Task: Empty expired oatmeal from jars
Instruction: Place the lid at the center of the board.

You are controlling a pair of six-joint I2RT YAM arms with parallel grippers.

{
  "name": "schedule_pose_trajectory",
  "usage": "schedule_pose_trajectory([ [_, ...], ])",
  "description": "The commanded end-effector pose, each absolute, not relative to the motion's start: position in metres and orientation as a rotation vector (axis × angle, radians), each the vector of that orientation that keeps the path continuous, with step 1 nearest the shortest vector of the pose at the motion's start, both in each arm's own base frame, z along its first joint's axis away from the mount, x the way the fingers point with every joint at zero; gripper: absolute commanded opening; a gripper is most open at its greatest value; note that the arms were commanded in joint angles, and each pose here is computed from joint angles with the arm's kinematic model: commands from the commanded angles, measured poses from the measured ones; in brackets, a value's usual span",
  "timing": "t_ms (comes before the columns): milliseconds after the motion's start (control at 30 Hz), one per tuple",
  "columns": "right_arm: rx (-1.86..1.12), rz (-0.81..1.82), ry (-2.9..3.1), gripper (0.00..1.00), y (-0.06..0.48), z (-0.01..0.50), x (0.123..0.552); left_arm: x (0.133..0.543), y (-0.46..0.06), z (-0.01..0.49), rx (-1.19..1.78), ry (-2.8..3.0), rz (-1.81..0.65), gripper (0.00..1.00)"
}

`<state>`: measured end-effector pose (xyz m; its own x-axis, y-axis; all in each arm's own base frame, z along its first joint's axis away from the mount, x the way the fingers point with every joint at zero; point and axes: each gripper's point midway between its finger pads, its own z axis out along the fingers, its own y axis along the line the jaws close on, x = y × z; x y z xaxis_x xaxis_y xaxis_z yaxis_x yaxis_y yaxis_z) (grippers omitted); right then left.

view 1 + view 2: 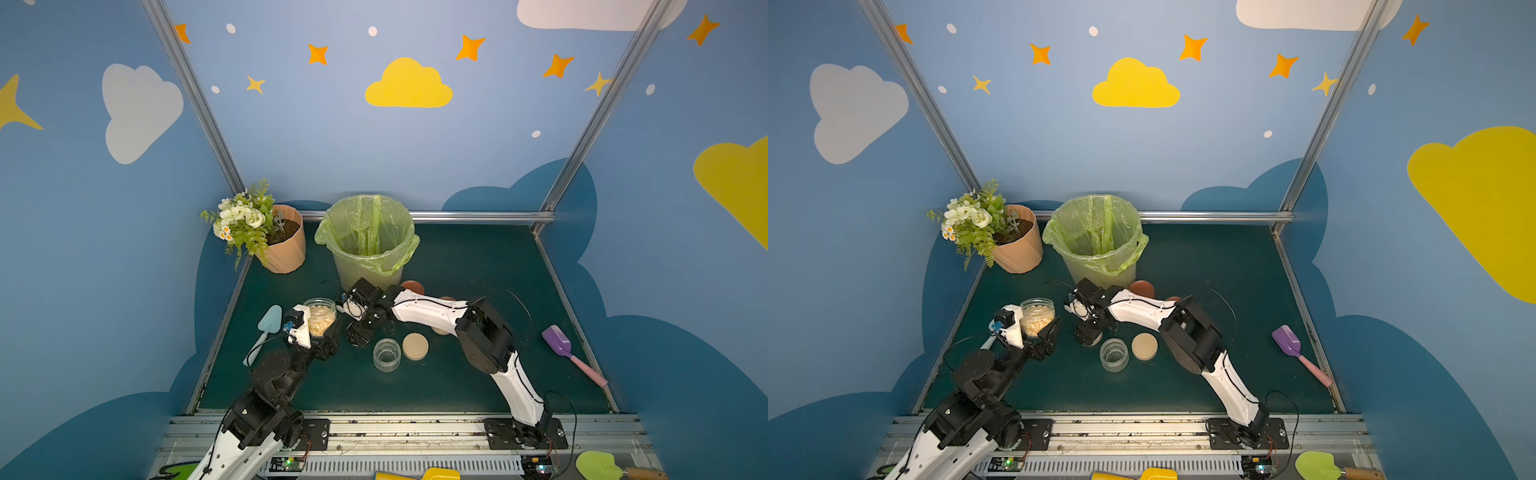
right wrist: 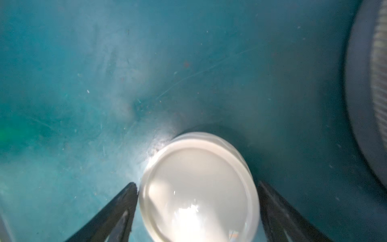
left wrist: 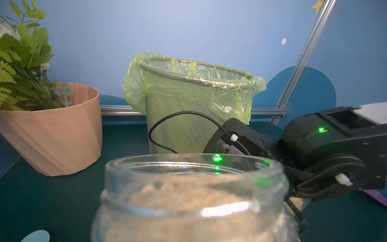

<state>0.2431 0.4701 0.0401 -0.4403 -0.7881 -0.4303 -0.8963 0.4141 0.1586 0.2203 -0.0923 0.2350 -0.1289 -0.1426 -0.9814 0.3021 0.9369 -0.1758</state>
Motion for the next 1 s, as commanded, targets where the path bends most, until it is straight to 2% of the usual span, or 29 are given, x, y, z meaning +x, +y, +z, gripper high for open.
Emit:
schedule_pose_trajectory([
  [0,-1.426,0.550,2.331,0.89,0.468,0.081,0.240,0.217,-0.093,0.273,0.107,1.539,-0.436,0.03],
  [667,-1.257,0.703,2.246,0.88,0.438,0.180,0.220,0.198,-0.101,0.335,0.168,1.420,-0.536,0.03],
  [967,-1.160,0.798,2.199,0.88,0.406,0.234,0.206,0.210,-0.119,0.353,0.234,1.420,-0.540,0.03],
])
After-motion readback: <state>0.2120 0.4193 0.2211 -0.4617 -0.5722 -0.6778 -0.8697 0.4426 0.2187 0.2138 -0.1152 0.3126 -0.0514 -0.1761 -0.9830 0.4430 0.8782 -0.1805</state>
